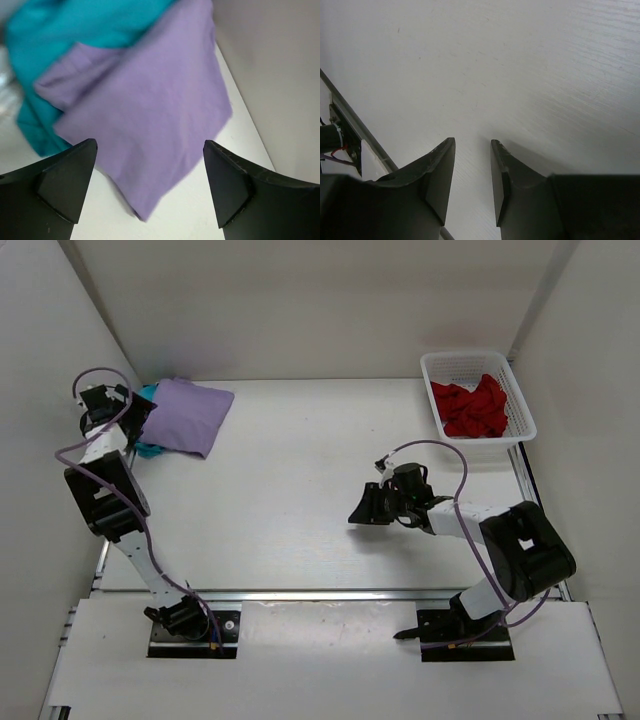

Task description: Fold and stack the t-shirts

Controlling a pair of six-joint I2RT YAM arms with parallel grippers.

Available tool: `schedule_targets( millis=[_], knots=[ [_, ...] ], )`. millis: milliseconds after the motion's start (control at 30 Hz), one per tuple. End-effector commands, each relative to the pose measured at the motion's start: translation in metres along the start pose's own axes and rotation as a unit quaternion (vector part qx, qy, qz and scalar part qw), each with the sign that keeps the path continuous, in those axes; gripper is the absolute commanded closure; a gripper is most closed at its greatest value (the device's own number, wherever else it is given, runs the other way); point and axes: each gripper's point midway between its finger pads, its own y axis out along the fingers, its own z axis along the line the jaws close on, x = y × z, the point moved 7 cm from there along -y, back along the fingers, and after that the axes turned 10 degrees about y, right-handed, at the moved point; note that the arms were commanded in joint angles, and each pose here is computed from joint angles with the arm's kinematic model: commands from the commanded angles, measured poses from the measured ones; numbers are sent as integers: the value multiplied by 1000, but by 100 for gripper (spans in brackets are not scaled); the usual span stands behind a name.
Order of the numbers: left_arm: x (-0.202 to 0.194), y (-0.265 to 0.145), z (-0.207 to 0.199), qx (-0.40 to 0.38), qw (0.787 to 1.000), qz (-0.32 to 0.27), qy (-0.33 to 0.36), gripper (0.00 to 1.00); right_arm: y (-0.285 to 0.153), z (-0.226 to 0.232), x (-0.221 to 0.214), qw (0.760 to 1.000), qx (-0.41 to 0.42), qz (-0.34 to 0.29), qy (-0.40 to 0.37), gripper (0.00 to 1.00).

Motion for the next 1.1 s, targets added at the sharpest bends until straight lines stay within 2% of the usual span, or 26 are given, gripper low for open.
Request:
schedule_targets(
  millis=[0, 167, 333, 367, 433, 467, 500, 633, 667, 700, 767, 833, 900, 967, 1067],
  knots=[
    [14, -43, -66, -76, 995, -57, 36, 1, -1, 14, 11, 999, 23, -20, -29, 67],
    [-26, -68, -96, -98, 992, -61, 56, 1, -2, 12, 7, 999, 18, -22, -29, 64],
    [-98, -91, -137, -162, 980, -37, 105, 2, 1, 20, 13, 999, 17, -34, -36, 65],
    [-124, -101, -157, -186, 974, -20, 128, 2, 2, 22, 17, 998, 12, -41, -38, 68],
    [-173, -126, -196, -245, 954, 1, 170, 1, 4, 22, 22, 998, 5, -57, -41, 85],
    [-180, -132, -202, -249, 951, -8, 184, 2, 4, 26, 25, 997, 8, -62, -33, 96],
    [-198, -148, -218, -274, 941, -7, 199, 1, 4, 27, 28, 997, 6, -72, -36, 100],
    [-254, -178, -223, -279, 923, -20, 264, 1, 0, 16, 32, 991, -52, -118, -40, 100],
    [-279, -182, -217, -274, 920, -4, 280, 1, -2, 13, 33, 989, -59, -129, -39, 100],
    [-282, -189, -218, -282, 917, -8, 281, 2, -3, 12, 34, 988, -57, -137, -40, 100],
    [-313, -204, -211, -286, 908, 2, 307, 1, -6, 6, 38, 986, -35, -162, -33, 100],
    [-322, -207, -209, -307, 900, 9, 311, 2, -9, 4, 44, 985, -9, -170, -12, 100],
    [-312, -199, -208, -298, 903, -25, 310, 1, -9, 5, 59, 982, -8, -189, -9, 99],
    [-304, -181, -199, -267, 910, -59, 313, 1, -8, -1, 79, 972, -66, -223, -11, 100],
    [-295, -155, -198, -243, 916, -69, 312, 1, -8, -9, 116, 951, -136, -276, -38, 99]
  ],
)
